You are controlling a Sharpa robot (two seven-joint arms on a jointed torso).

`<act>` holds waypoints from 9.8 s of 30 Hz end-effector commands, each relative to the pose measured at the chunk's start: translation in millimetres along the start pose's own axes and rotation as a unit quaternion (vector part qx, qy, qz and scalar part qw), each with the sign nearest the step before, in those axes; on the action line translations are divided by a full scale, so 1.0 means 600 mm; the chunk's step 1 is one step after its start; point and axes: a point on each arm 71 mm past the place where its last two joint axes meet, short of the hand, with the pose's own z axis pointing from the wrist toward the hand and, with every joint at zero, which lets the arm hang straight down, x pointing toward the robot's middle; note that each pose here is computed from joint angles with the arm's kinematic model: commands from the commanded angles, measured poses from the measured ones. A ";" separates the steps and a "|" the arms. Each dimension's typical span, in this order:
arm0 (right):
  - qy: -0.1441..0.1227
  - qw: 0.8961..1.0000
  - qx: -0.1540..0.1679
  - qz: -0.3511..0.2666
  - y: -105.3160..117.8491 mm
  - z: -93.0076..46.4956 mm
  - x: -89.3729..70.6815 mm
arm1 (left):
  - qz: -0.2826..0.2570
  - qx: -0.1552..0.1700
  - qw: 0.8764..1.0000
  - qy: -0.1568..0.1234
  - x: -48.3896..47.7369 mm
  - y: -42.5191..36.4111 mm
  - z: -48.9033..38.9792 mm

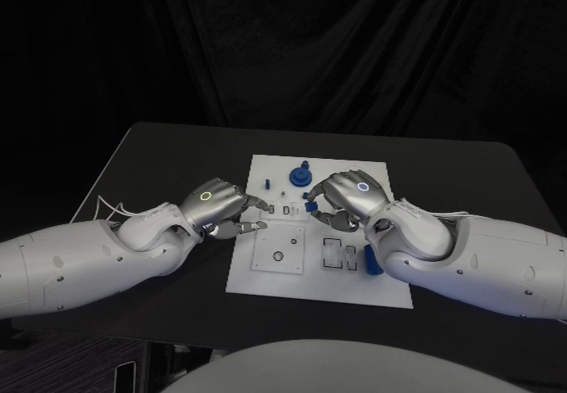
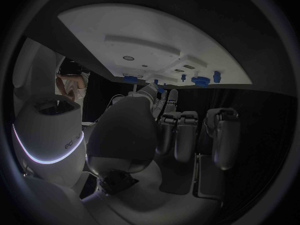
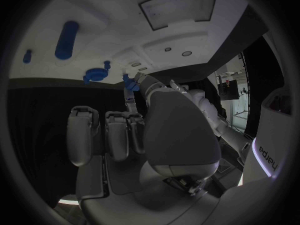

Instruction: Assemble the parts on the task board

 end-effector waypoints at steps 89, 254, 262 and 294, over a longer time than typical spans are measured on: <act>0.024 0.677 0.065 0.733 -0.084 -0.114 -0.038 | -0.100 -0.004 0.995 0.004 0.013 -0.018 0.025; 0.383 0.594 0.098 0.701 -0.053 -0.128 0.029 | -0.147 0.268 0.948 0.083 -0.078 -0.114 0.152; 0.381 0.596 0.105 0.699 -0.056 -0.128 0.030 | -0.152 0.277 0.945 0.088 -0.080 -0.117 0.145; 0.389 0.595 0.106 0.696 -0.055 -0.123 0.034 | -0.158 0.269 0.944 0.106 -0.066 -0.119 0.153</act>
